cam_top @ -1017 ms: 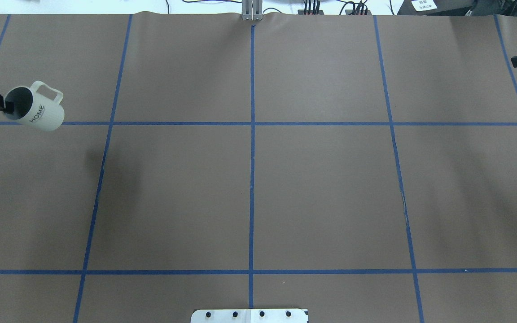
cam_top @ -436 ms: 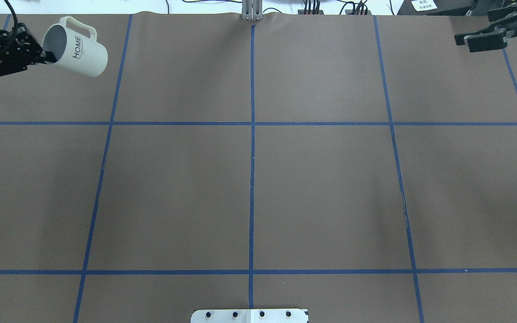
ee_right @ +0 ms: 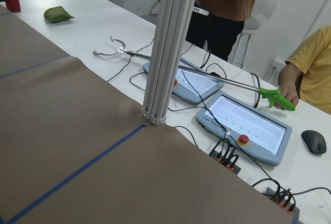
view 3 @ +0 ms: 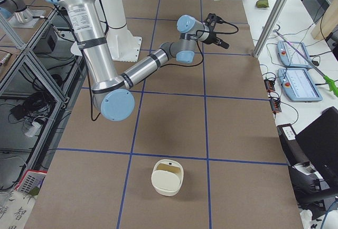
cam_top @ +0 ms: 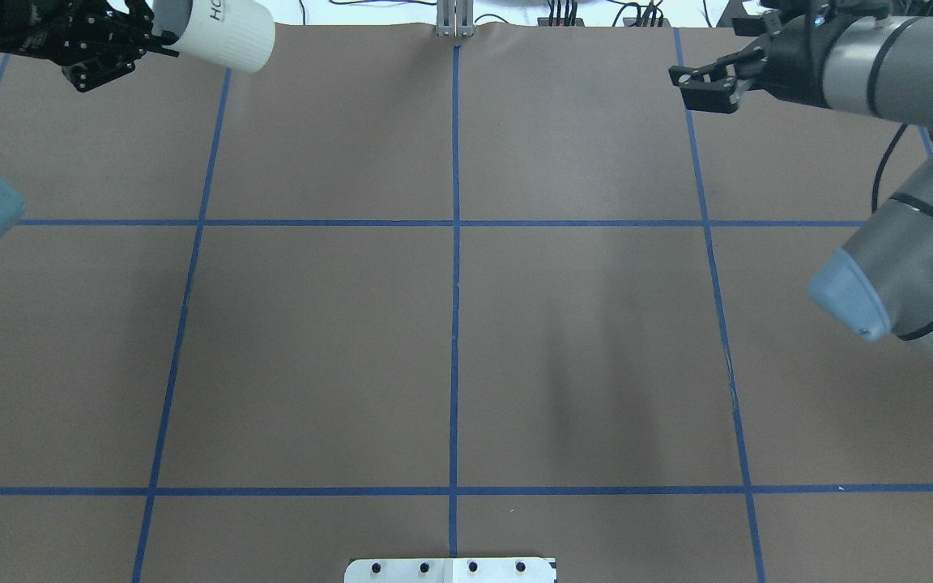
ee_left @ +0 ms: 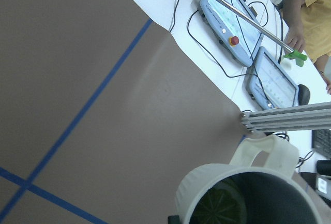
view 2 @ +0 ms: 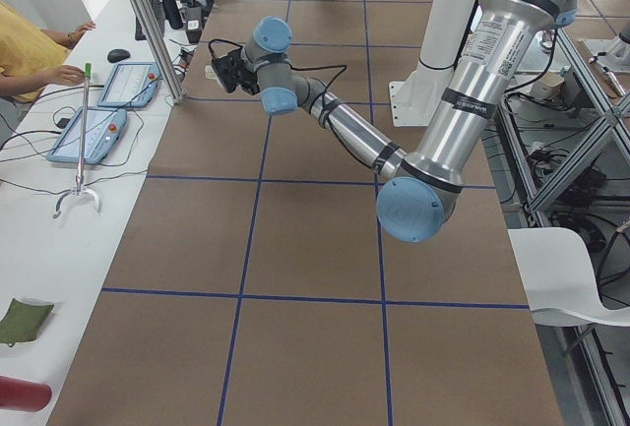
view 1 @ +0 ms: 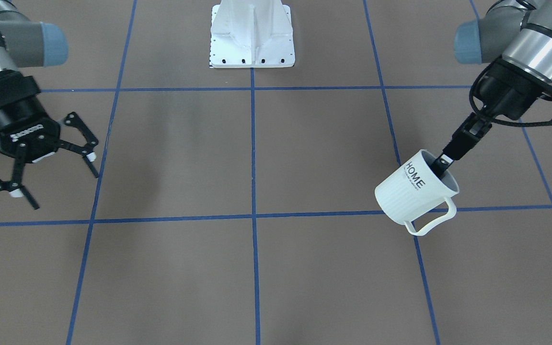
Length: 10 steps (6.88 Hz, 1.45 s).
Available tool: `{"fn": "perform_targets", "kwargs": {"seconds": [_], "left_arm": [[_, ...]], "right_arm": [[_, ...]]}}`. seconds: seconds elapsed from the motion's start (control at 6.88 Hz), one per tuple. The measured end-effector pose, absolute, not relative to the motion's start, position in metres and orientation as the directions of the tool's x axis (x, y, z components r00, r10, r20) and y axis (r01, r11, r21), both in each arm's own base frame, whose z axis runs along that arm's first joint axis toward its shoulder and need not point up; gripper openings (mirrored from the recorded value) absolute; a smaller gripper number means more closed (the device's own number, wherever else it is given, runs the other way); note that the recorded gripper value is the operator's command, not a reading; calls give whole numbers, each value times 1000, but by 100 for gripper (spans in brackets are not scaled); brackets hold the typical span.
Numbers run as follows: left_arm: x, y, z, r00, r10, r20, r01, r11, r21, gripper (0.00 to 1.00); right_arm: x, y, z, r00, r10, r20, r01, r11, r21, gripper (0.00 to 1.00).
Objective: Left arm hands cup to right arm to dump lemon
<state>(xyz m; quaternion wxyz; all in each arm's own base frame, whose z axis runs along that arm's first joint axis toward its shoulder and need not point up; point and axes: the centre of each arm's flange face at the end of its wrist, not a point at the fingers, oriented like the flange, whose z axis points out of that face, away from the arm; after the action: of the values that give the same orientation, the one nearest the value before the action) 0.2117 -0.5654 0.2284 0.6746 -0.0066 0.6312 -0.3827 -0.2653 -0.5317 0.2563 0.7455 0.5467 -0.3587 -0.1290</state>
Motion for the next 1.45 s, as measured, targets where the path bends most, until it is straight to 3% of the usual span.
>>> {"fn": "perform_targets", "kwargs": {"seconds": [0.58, 1.45], "left_arm": [[305, -545, 151, -16, -596, -803, 415, 726, -547, 0], [360, -540, 111, 34, -638, -769, 400, 714, -575, 0]], "right_arm": [[-372, -478, 187, 780, -506, 368, -294, 222, 930, 99], [-422, -432, 159, 808, -561, 180, -159, 85, 984, 98]]}}
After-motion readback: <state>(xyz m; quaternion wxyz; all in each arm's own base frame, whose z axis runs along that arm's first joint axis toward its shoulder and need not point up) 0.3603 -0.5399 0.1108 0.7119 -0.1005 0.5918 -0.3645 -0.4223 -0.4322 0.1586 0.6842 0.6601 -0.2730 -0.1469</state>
